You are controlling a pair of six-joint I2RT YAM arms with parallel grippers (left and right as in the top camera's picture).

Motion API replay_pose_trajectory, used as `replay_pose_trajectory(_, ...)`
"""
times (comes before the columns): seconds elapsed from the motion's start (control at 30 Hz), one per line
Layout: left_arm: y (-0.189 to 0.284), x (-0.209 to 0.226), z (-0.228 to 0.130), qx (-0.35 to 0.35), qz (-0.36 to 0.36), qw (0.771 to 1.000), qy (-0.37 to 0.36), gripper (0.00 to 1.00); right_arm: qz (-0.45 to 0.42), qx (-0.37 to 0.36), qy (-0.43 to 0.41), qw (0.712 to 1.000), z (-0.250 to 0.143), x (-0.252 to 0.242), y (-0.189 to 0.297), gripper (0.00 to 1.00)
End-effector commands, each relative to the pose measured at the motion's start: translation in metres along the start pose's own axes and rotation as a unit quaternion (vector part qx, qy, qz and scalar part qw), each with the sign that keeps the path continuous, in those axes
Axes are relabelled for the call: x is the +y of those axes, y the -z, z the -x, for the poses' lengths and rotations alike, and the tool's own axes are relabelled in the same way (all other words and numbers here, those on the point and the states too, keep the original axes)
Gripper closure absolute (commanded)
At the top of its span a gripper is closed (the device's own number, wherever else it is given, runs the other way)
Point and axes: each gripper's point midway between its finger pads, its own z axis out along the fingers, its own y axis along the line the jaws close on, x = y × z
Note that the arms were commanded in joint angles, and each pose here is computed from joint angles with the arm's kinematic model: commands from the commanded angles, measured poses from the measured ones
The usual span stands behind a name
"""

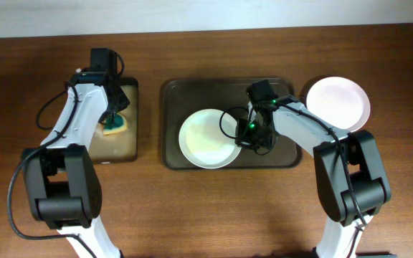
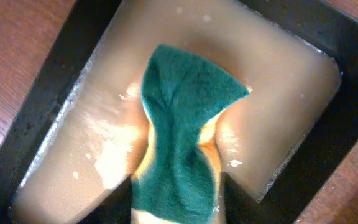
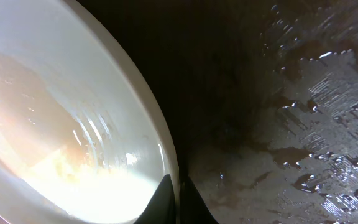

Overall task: Clean dirty plates on tray and stack at the side
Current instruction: 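Return the sponge to the water tray with the left gripper, then lift the cream plate with the right gripper and stack it on the plates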

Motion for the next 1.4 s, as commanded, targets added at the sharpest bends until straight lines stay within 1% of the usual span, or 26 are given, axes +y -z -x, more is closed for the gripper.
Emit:
replay_pose_trajectory(0.0, 0.006, 0.003, 0.006, -0.004, -0.004, 1.000, -0.006, 0.41, -0.057, 0.003, -0.013, 0.998, -0.003, -0.031, -0.012, 0.96)
replay_pose_trajectory(0.03, 0.011, 0.003, 0.007, -0.006, -0.005, 1.000, -0.005, 0.38, -0.057, 0.003, -0.013, 0.998, -0.003, -0.031, -0.012, 0.96)
replay_pose_trajectory(0.07, 0.019, 0.003, 0.011, -0.012, -0.009, 1.000, -0.003, 0.39, -0.057, 0.003, -0.013, 0.998, -0.003, -0.031, -0.012, 0.96)
replay_pose_trajectory(0.1, 0.041, 0.003, 0.021, -0.032, -0.021, 0.999, 0.002, 0.41, -0.057, 0.003, -0.013, 0.998, -0.003, -0.030, -0.012, 0.96)
replay_pose_trajectory(0.13, 0.073, 0.004, 0.024, -0.043, -0.051, 0.998, 0.007, 0.32, -0.047, 0.000, -0.011, 0.999, -0.002, -0.025, -0.008, 0.96)
replay_pose_trajectory(0.17, 0.083, 0.004, 0.022, -0.042, -0.062, 0.997, 0.007, 0.00, -0.044, -0.003, -0.009, 0.999, -0.002, -0.023, -0.005, 0.96)
replay_pose_trajectory(0.23, 0.098, 0.005, 0.018, -0.038, -0.076, 0.996, 0.007, 0.01, -0.038, -0.019, 0.007, 0.999, 0.003, -0.017, 0.005, 0.96)
replay_pose_trajectory(0.27, 0.103, 0.008, 0.016, -0.036, -0.077, 0.996, 0.007, 0.01, -0.034, -0.037, 0.035, 0.998, 0.009, -0.010, 0.019, 0.96)
replay_pose_trajectory(0.3, 0.105, 0.009, 0.014, -0.035, -0.076, 0.996, 0.006, 0.01, -0.042, -0.052, 0.039, 0.997, 0.013, -0.009, 0.030, 0.96)
replay_pose_trajectory(0.4, 0.105, 0.009, 0.014, -0.033, -0.076, 0.997, 0.006, 0.01, -0.091, -0.119, 0.045, 0.988, 0.032, -0.007, 0.085, 0.96)
replay_pose_trajectory(0.47, 0.105, 0.009, 0.014, -0.033, -0.076, 0.997, 0.006, 0.01, -0.129, -0.167, 0.054, 0.976, 0.042, -0.005, 0.126, 0.96)
replay_pose_trajectory(0.53, 0.105, 0.009, 0.014, -0.033, -0.076, 0.997, 0.006, 0.01, -0.194, -0.222, 0.090, 0.951, 0.049, 0.002, 0.184, 0.96)
replay_pose_trajectory(0.57, 0.105, 0.009, 0.014, -0.033, -0.076, 0.997, 0.006, 0.01, -0.223, -0.239, 0.103, 0.939, 0.049, 0.005, 0.205, 0.96)
replay_pose_trajectory(0.67, 0.105, 0.009, 0.014, -0.033, -0.076, 0.997, 0.006, 0.01, -0.304, -0.306, 0.125, 0.894, 0.050, 0.023, 0.259, 0.96)
replay_pose_trajectory(0.7, 0.105, 0.009, 0.014, -0.033, -0.076, 0.997, 0.006, 0.00, -0.323, -0.324, 0.137, 0.879, 0.050, 0.030, 0.270, 0.96)
replay_pose_trajectory(0.73, 0.105, 0.009, 0.014, -0.033, -0.076, 0.997, 0.006, 0.01, -0.342, -0.338, 0.162, 0.862, 0.050, 0.039, 0.278, 0.96)
replay_pose_trajectory(0.8, 0.105, 0.009, 0.014, -0.033, -0.076, 0.997, 0.006, 0.01, -0.380, -0.344, 0.252, 0.821, 0.048, 0.063, 0.284, 0.96)
replay_pose_trajectory(0.9, 0.105, 0.009, 0.014, -0.033, -0.076, 0.997, 0.006, 0.01, -0.437, -0.375, 0.321, 0.752, 0.048, 0.095, 0.301, 0.96)
replay_pose_trajectory(0.93, 0.105, 0.009, 0.014, -0.033, -0.076, 0.997, 0.006, 0.01, -0.450, -0.379, 0.342, 0.733, 0.047, 0.104, 0.305, 0.96)
replay_pose_trajectory(1.0, 0.105, 0.009, 0.014, -0.033, -0.076, 0.997, 0.006, 0.00, -0.463, -0.373, 0.398, 0.699, 0.045, 0.123, 0.306, 0.96)
replay_pose_trajectory(1.03, 0.105, 0.009, 0.014, -0.033, -0.076, 0.997, 0.006, 0.01, -0.471, -0.363, 0.431, 0.678, 0.043, 0.132, 0.306, 0.96)
replay_pose_trajectory(1.07, 0.105, 0.009, 0.014, -0.033, -0.076, 0.997, 0.006, 0.01, -0.486, -0.352, 0.465, 0.651, 0.041, 0.140, 0.308, 0.96)
replay_pose_trajectory(1.13, 0.105, 0.009, 0.014, -0.033, -0.076, 0.997, 0.006, 0.01, -0.511, -0.366, 0.463, 0.625, 0.040, 0.149, 0.320, 0.96)
replay_pose_trajectory(1.23, 0.105, 0.009, 0.014, -0.033, -0.076, 0.997, 0.006, 0.01, -0.540, -0.370, 0.462, 0.598, 0.041, 0.155, 0.334, 0.96)
replay_pose_trajectory(1.3, 0.105, 0.009, 0.014, -0.033, -0.076, 0.997, 0.006, 0.01, -0.558, -0.362, 0.465, 0.584, 0.042, 0.153, 0.339, 0.96)
replay_pose_trajectory(1.37, 0.105, 0.009, 0.014, -0.033, -0.076, 0.997, 0.006, 0.01, -0.565, -0.359, 0.463, 0.581, 0.041, 0.152, 0.341, 0.96)
